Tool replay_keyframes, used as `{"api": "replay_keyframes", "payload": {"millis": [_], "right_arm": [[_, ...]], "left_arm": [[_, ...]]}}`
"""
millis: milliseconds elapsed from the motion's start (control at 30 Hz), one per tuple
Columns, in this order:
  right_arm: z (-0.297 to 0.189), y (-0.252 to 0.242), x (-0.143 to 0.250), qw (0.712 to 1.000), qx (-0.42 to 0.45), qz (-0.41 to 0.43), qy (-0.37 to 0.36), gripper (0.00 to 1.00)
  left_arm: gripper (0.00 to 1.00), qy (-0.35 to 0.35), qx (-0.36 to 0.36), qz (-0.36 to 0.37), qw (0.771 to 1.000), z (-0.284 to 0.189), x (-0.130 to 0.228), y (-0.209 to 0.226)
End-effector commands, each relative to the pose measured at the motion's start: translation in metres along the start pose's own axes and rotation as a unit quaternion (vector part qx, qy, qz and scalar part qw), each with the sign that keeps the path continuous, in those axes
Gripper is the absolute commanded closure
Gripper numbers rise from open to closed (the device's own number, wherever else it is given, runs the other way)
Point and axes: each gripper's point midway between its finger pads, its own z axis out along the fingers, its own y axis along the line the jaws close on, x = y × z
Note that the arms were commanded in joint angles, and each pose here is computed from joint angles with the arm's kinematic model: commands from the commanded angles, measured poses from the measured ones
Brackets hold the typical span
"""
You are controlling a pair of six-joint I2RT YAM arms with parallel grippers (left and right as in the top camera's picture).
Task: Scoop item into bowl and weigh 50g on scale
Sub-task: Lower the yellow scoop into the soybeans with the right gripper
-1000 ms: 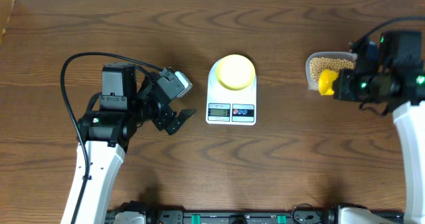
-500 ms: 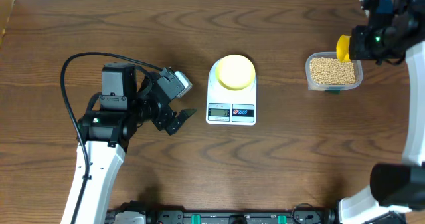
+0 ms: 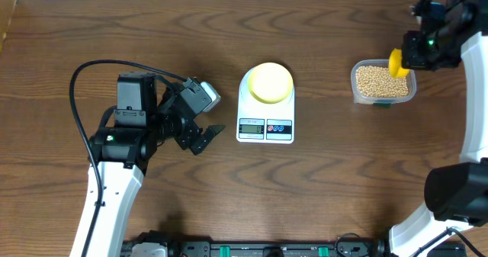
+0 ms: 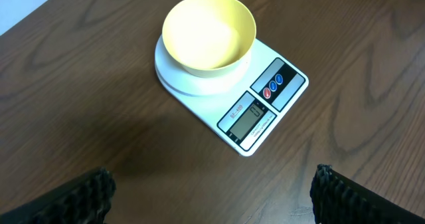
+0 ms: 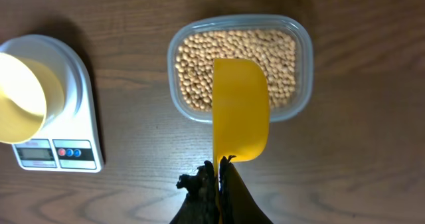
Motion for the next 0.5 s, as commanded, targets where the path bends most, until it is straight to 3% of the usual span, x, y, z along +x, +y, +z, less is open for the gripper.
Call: {"api": "replay_keyframes", "payload": {"millis": [0,467], "right_arm": [[-0.016,-0.009,-0.003,0.999,-0.009,0.048,-0.014,0.99],[-0.016,-0.015,-0.007,0.999,0.001,0.040,-0.024,0.99]], "left_arm": [[0.04,-0.004,-0.006,0.004,1.000,-0.003,-0.004,0.004],[0.04,-0.004,-0.006,0.004,1.000,-0.003,-0.004,0.004]]}}
